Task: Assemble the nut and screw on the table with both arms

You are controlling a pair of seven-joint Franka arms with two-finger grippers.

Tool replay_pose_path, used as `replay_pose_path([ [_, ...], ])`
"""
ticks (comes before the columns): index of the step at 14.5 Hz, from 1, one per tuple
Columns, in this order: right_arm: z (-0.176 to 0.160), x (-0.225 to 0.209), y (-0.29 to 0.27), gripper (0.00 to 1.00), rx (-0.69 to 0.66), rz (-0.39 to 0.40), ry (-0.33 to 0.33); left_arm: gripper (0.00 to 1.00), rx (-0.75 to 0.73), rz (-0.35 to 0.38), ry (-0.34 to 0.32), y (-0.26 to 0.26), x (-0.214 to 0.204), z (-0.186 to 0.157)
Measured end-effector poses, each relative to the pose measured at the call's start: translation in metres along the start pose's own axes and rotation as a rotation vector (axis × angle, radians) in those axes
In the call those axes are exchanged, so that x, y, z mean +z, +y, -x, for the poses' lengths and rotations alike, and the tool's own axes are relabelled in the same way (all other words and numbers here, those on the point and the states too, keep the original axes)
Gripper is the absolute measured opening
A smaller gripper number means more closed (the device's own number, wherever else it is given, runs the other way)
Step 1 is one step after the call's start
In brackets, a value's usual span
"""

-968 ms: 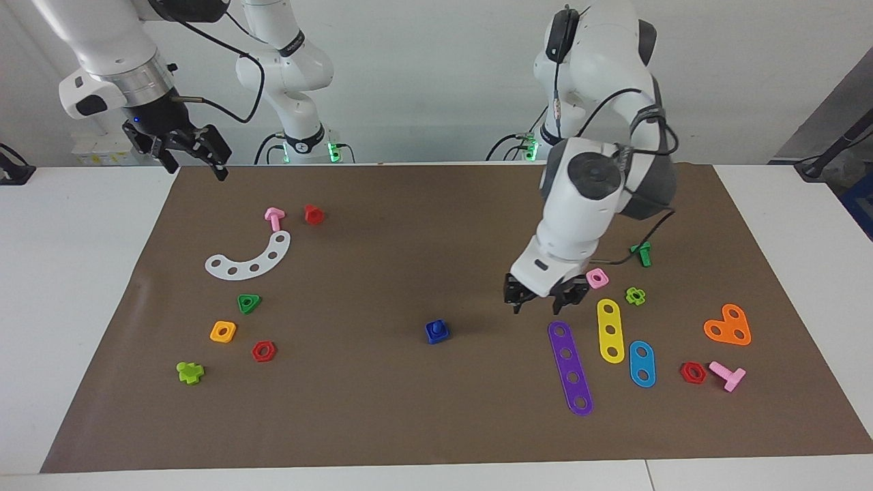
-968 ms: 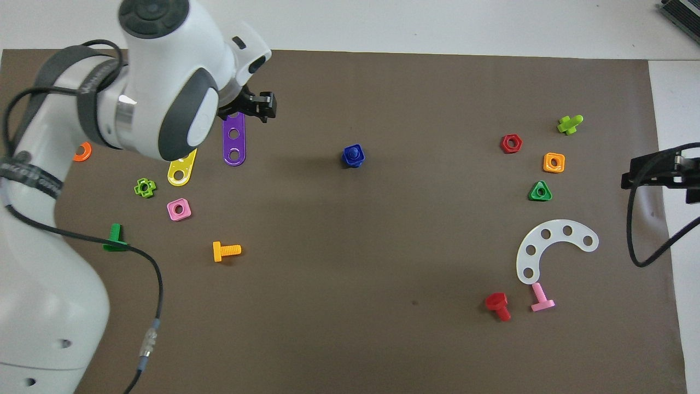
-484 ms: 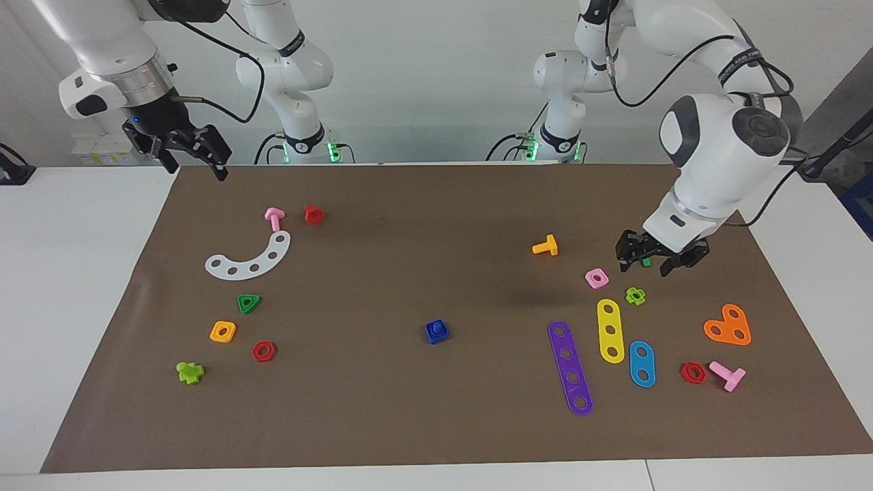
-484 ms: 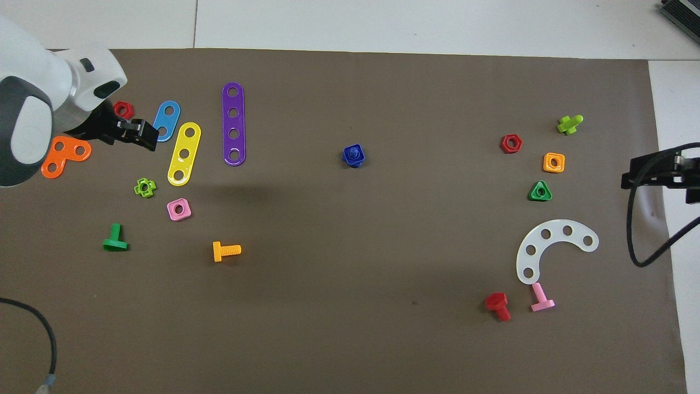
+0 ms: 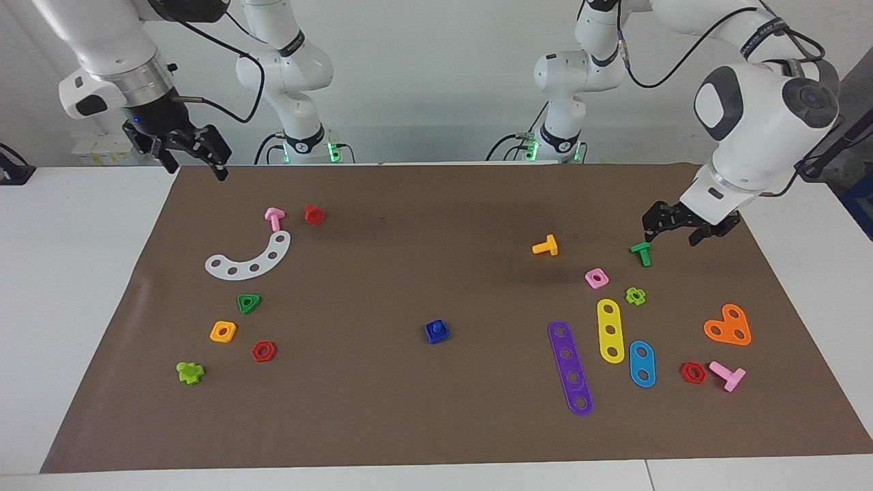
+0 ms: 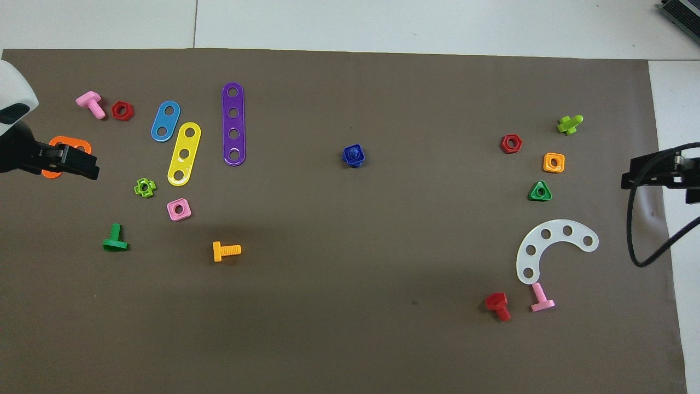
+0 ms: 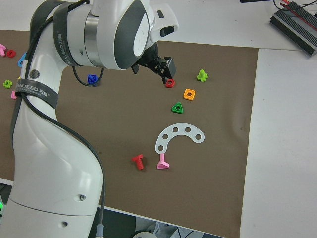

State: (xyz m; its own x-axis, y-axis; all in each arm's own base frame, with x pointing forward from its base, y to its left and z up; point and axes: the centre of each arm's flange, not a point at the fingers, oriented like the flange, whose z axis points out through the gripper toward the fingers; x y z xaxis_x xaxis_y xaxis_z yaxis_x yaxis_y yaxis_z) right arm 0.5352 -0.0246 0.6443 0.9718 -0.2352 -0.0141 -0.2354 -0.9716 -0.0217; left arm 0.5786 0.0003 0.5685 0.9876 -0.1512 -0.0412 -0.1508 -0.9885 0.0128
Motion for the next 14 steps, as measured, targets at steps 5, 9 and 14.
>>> replay_pose_path([
  [5,0.000,0.000,0.000,1.00,0.000,0.000,0.000,1.00,-0.039,-0.007,0.047,0.001,-0.033,0.025],
  [9,0.000,0.000,0.000,1.00,0.000,0.000,0.000,1.00,-0.042,-0.010,0.065,0.005,-0.043,0.030],
  [14,0.000,0.000,0.000,1.00,0.000,0.000,0.000,1.00,-0.039,-0.011,0.071,0.007,-0.046,0.031],
])
